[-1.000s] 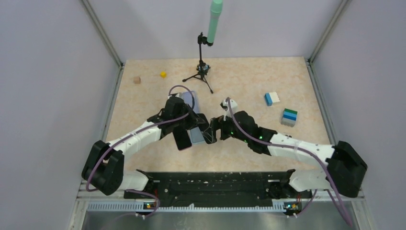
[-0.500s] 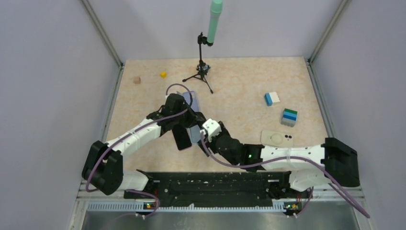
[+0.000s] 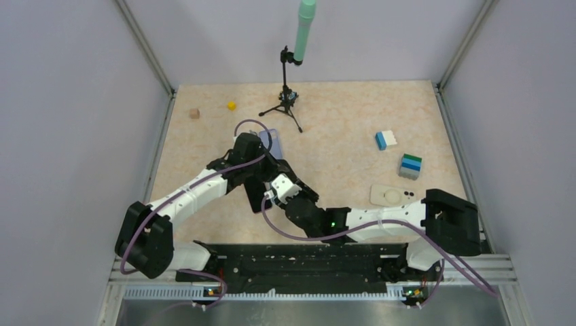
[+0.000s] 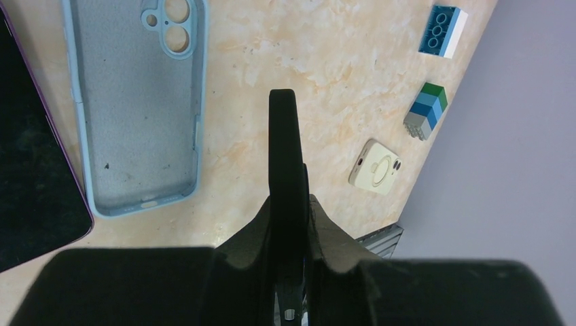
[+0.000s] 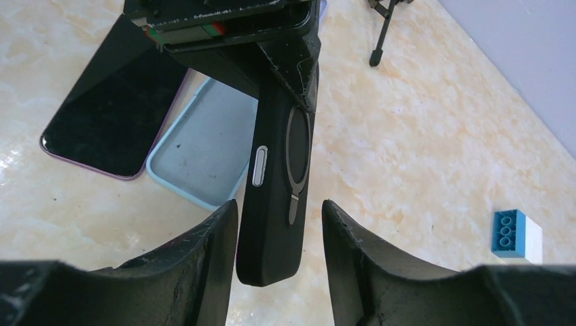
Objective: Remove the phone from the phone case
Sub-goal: Remove the phone case from the phone.
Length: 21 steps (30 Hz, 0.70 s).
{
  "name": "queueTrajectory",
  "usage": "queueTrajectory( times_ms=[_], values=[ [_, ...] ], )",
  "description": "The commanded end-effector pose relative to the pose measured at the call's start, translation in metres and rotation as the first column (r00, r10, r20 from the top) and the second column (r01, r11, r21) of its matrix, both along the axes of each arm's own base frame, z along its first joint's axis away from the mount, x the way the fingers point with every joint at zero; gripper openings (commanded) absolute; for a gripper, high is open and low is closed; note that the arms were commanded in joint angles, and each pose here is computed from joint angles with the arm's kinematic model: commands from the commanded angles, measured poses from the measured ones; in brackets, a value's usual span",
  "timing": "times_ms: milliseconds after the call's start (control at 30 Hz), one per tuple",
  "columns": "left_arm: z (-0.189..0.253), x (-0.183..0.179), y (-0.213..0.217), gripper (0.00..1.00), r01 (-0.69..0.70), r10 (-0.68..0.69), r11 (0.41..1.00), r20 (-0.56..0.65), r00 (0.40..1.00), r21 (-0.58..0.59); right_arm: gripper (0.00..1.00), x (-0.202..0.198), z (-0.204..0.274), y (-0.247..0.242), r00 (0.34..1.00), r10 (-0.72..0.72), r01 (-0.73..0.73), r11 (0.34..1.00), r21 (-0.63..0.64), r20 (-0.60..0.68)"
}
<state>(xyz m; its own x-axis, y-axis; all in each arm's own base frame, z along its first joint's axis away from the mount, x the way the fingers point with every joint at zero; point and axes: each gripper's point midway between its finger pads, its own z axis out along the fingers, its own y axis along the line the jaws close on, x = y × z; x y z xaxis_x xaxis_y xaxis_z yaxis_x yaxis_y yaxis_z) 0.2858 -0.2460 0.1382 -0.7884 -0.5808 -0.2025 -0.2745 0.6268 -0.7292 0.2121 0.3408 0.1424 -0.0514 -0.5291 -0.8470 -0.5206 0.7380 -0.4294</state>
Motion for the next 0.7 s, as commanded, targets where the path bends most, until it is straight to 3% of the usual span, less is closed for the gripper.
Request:
queueTrajectory(
  times_ms=[0, 100, 233, 300, 500, 567, 667],
  values=[
    [0.053, 0.011, -0.014, 0.0, 0.019, -0.007, 0.994, 0.113, 0.994, -0.111, 0.45, 0.005, 0.016, 0.007, 0.998, -0.034, 0.033, 0.999, 0.016, 0.052],
    [0.055, 0.01, -0.015, 0.0, 0.028, -0.014, 0.993, 0.116, 0.993, -0.119, 0.33, 0.006, 0.017, 0.006, 0.997, -0.048, 0.047, 0.999, 0.01, 0.059],
    [0.06, 0.006, -0.021, 0.0, 0.061, -0.04, 0.985, 0.131, 0.991, -0.16, 0.04, 0.008, 0.022, 0.004, 0.995, -0.073, 0.071, 0.997, 0.03, 0.07],
    [0.066, 0.005, -0.021, 0.01, 0.07, -0.041, 0.981, 0.161, 0.986, -0.181, 0.0, 0.008, 0.026, 0.003, 0.995, -0.077, 0.073, 0.995, 0.064, 0.069],
    [0.067, 0.003, -0.017, 0.5, 0.06, -0.027, 0.981, 0.179, 0.983, -0.185, 0.0, 0.01, 0.042, -0.009, 0.998, -0.056, 0.047, 0.973, 0.224, 0.032],
    [0.07, 0.002, -0.016, 0.6, 0.065, -0.028, 0.98, 0.189, 0.982, -0.188, 0.0, 0.011, 0.047, -0.013, 0.998, -0.057, 0.048, 0.965, 0.256, 0.026],
    [0.073, 0.003, -0.013, 0.63, 0.057, -0.019, 0.983, 0.207, 0.978, -0.177, 0.0, 0.014, 0.05, -0.021, 0.998, -0.055, 0.053, 0.954, 0.295, 0.001]
  ],
)
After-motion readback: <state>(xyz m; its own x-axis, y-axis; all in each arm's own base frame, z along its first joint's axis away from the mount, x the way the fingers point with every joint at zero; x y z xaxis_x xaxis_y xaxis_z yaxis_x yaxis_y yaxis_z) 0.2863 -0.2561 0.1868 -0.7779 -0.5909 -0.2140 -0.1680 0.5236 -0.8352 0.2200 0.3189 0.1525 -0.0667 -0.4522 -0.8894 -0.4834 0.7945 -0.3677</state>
